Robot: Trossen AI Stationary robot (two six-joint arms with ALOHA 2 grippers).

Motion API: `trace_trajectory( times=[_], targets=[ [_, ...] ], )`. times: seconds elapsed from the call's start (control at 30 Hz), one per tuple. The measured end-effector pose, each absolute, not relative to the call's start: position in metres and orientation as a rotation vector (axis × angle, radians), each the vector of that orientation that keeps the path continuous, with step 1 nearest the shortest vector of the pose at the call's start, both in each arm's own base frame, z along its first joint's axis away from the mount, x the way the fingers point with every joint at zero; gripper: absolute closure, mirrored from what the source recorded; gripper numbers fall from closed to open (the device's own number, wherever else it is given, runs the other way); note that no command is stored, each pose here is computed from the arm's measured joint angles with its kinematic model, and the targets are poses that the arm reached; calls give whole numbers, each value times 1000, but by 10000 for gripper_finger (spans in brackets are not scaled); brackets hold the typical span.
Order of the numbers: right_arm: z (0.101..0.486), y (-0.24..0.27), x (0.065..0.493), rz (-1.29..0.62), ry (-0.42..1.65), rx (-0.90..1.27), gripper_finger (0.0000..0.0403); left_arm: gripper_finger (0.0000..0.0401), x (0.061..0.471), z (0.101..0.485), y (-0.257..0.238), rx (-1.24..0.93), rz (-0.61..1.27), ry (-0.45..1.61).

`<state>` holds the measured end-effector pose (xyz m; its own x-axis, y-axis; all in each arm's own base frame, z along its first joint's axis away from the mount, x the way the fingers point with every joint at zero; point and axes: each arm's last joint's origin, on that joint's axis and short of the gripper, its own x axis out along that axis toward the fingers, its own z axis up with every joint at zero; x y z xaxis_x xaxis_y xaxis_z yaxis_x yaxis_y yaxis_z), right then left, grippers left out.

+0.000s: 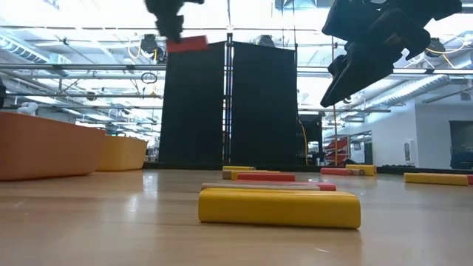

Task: Sort blocks
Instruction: Put the top left red block in the orange bin

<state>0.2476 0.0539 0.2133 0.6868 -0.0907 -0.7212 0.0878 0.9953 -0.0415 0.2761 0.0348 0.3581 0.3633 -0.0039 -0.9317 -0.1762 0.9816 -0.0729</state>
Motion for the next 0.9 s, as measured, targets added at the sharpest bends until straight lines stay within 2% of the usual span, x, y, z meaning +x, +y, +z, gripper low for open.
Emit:
trace_trajectory(
  times=[0.13, 0.43, 0.67, 0.77, 0.9],
  targets=[
    [213, 54, 248, -100, 807, -5, 280, 315, 252, 339, 9, -262, 175, 1250],
    [216, 52, 250, -82, 777, -46, 280, 315, 194, 297, -10, -424, 552, 1282],
    [219, 48, 255, -83, 727, -63, 280, 315, 162, 261, -17, -771, 924, 1384],
    [221, 46, 257, -89, 703, -60, 280, 315, 157, 247, -18, -831, 1002, 1413],
    [221, 43, 258, -92, 700, -80, 280, 315, 158, 237, -19, -858, 1009, 1426]
  ],
)
